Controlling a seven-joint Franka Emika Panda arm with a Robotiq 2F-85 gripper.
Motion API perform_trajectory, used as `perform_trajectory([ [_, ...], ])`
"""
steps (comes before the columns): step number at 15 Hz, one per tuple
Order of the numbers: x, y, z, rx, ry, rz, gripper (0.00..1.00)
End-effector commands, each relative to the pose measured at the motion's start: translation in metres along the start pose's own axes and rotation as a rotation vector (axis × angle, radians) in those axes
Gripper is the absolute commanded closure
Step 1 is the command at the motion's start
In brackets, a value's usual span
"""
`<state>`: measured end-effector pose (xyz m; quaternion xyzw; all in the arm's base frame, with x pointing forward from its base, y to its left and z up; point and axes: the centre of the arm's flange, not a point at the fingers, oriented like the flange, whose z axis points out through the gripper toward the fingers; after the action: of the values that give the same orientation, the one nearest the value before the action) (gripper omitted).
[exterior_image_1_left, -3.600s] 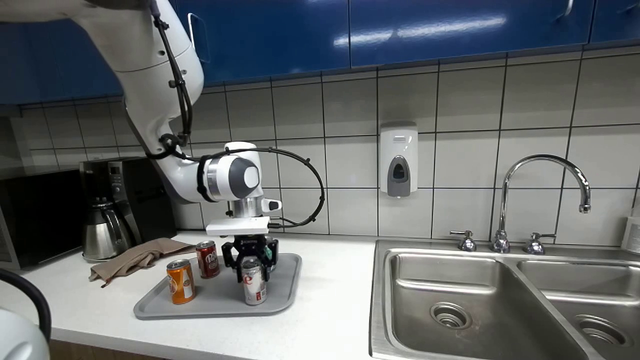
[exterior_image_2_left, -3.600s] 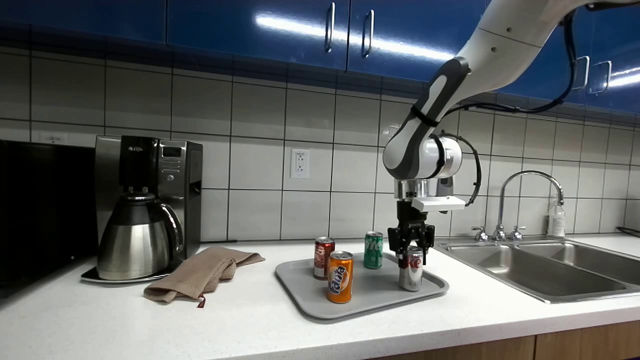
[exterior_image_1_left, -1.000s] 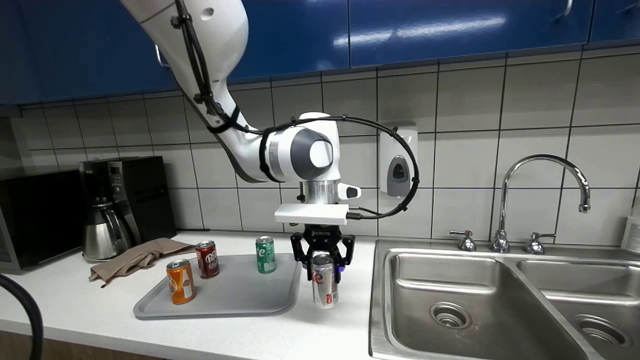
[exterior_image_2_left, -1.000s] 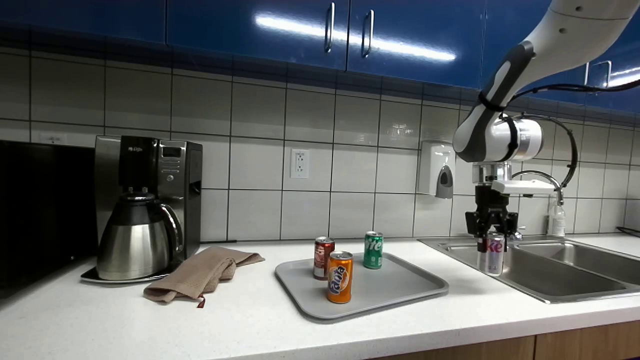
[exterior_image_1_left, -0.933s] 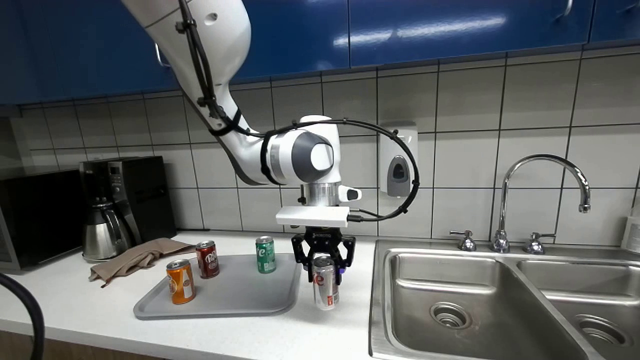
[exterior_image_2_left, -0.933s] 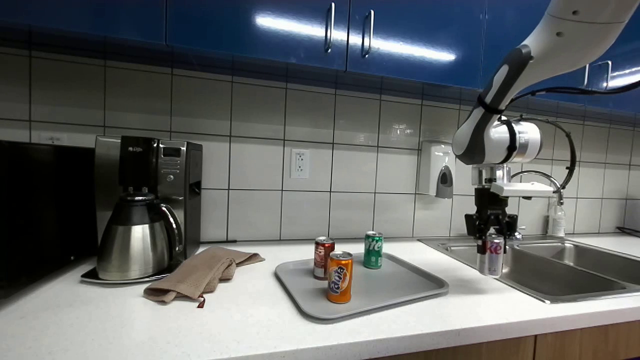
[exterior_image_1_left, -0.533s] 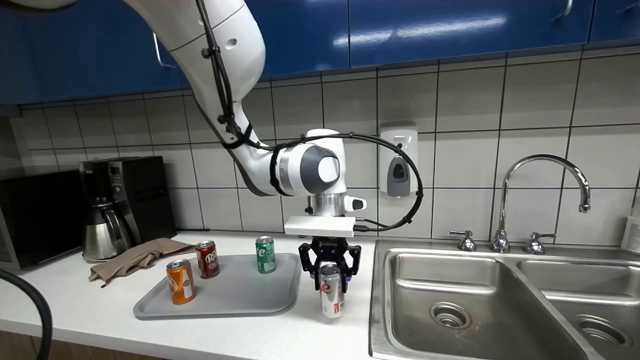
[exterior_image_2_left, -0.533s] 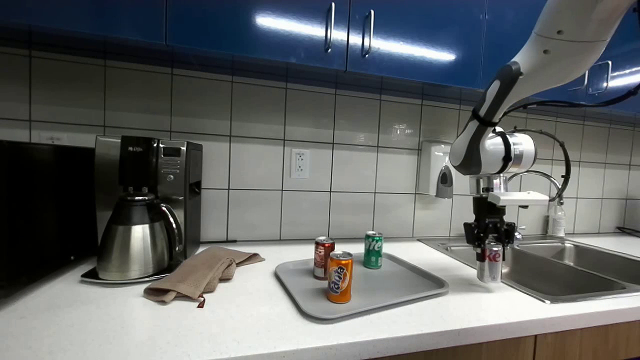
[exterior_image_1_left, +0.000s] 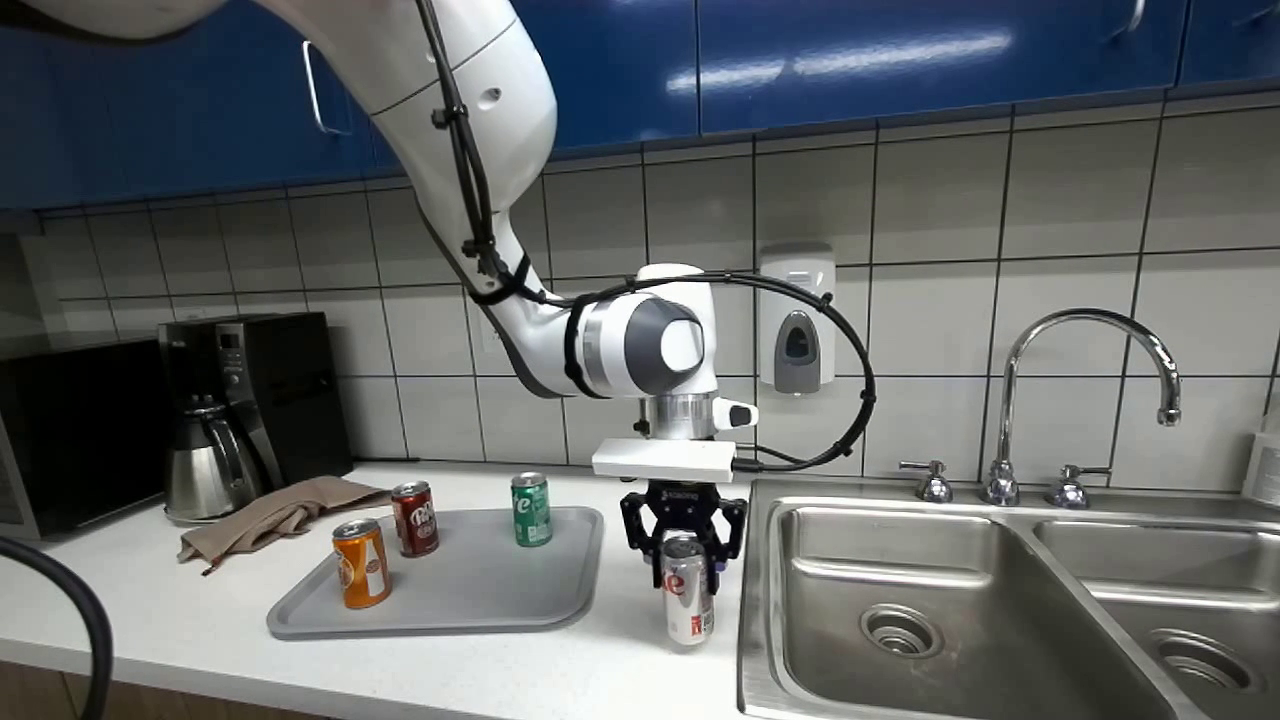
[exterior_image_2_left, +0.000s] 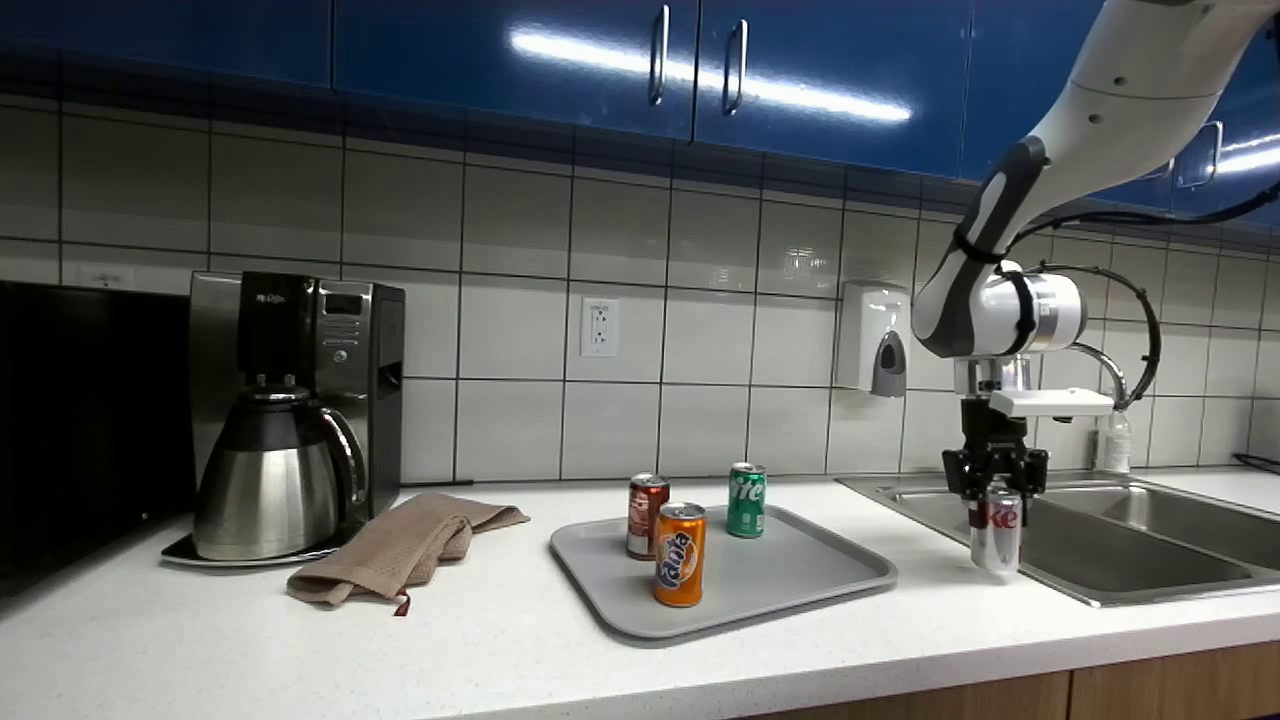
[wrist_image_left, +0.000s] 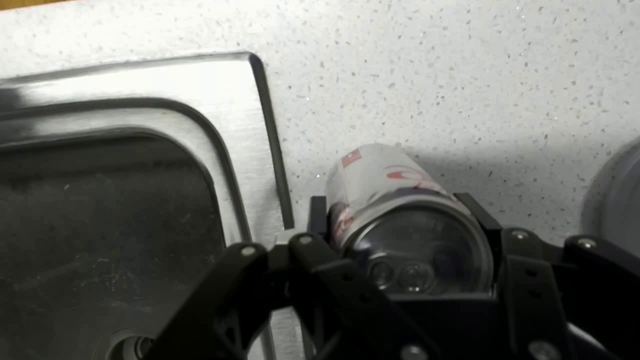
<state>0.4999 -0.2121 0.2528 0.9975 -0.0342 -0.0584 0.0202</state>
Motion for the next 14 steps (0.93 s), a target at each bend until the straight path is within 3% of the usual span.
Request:
perform_trajectory([
  [1,0.003,0.013,-0.002,-0.009,0.005,0.009,0.62],
  [13,0.001,0.014,0.009,-0.011,-0.01,0.006,0.62],
  [14,-0.001,0.014,0.007,-0.009,-0.02,-0.001,0.12],
])
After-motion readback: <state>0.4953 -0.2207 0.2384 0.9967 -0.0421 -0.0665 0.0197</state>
